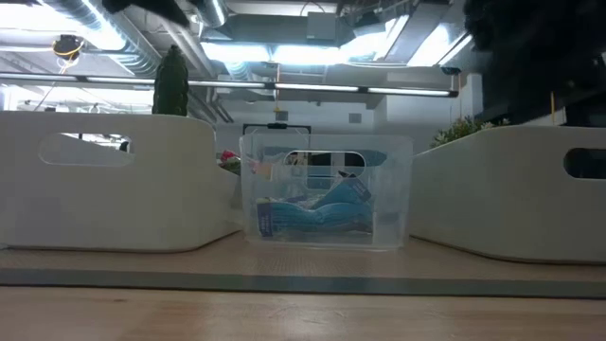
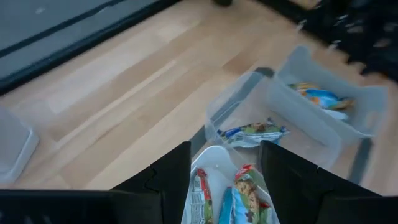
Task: Pick and place Granola Bars by type
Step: Return to Home Position
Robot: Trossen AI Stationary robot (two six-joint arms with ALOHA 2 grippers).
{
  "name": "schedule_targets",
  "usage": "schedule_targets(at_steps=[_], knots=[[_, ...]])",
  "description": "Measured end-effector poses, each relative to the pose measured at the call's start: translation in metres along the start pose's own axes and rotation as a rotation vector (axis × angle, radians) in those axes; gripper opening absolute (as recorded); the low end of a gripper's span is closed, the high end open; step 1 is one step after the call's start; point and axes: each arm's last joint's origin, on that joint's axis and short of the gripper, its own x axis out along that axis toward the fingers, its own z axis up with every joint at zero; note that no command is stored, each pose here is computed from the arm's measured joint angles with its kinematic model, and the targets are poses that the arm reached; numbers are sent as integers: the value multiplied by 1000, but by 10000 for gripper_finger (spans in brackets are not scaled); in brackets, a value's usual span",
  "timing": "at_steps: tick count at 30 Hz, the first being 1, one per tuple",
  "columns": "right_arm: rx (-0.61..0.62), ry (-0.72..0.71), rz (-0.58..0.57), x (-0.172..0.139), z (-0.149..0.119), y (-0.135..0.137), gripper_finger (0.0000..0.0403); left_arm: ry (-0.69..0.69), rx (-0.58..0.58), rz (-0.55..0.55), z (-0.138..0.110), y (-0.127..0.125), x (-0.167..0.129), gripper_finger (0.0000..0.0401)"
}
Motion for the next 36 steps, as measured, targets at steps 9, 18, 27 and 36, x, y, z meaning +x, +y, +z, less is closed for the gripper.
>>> schedule_targets(at_steps=[9,18,27,36], knots=[[-212,-446,159,-75,7,-19,189,-77,-25,-224,23,37,-60,182],[-282,-764,176,-129,23,-53,164,-242,84,-310,39,66,-88,182],[-348,-924,123,-156,30,-79,163,-451,257,-621,63,104,-122,182],[-404,-973,74,-163,32,-87,163,-433,224,-613,17,142,-103,182]])
